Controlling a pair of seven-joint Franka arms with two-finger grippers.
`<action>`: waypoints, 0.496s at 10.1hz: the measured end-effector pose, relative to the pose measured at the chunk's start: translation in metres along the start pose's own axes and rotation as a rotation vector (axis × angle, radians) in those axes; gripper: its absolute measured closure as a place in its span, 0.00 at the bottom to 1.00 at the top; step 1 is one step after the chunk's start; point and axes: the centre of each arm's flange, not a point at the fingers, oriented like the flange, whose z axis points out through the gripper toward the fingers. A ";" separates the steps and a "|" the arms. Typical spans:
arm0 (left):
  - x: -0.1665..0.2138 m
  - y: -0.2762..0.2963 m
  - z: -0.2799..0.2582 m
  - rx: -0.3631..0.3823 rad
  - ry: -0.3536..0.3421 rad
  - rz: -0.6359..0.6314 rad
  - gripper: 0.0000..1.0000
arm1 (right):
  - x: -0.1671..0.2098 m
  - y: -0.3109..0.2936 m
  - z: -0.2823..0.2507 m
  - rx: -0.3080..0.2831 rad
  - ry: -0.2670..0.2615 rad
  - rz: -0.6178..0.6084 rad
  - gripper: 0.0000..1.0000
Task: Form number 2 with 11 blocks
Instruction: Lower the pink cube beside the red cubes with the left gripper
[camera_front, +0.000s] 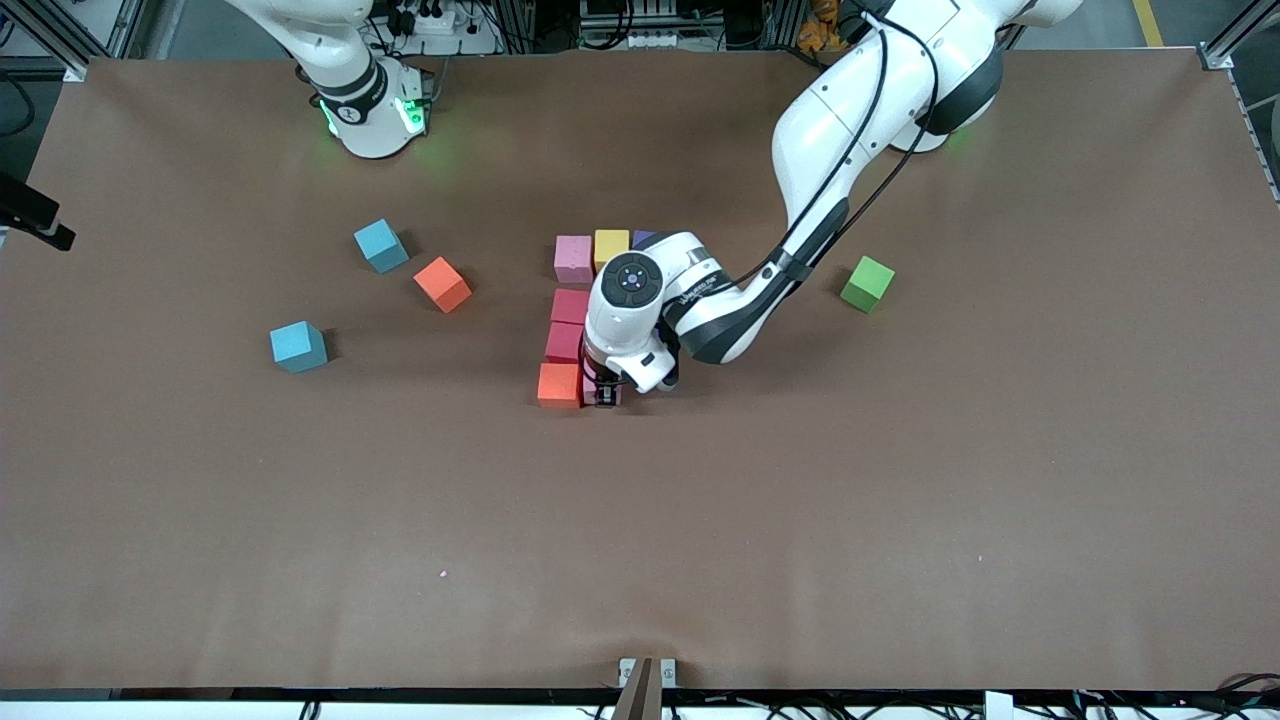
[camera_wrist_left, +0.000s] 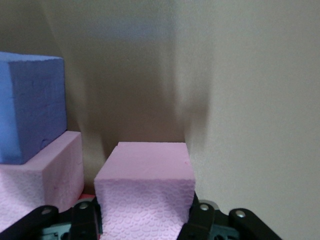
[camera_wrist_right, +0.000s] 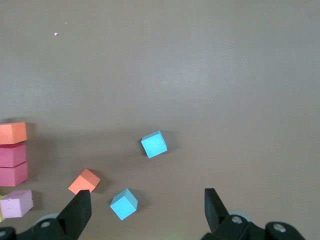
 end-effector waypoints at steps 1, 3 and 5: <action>0.000 0.000 0.000 0.000 0.000 0.000 0.43 | 0.001 -0.004 0.002 -0.012 -0.004 -0.009 0.00; 0.001 0.002 0.000 -0.006 0.004 -0.001 0.43 | 0.005 -0.006 0.007 -0.019 -0.013 -0.016 0.00; 0.001 0.002 0.001 -0.013 0.006 0.002 0.43 | 0.007 -0.006 0.010 -0.018 -0.019 -0.016 0.00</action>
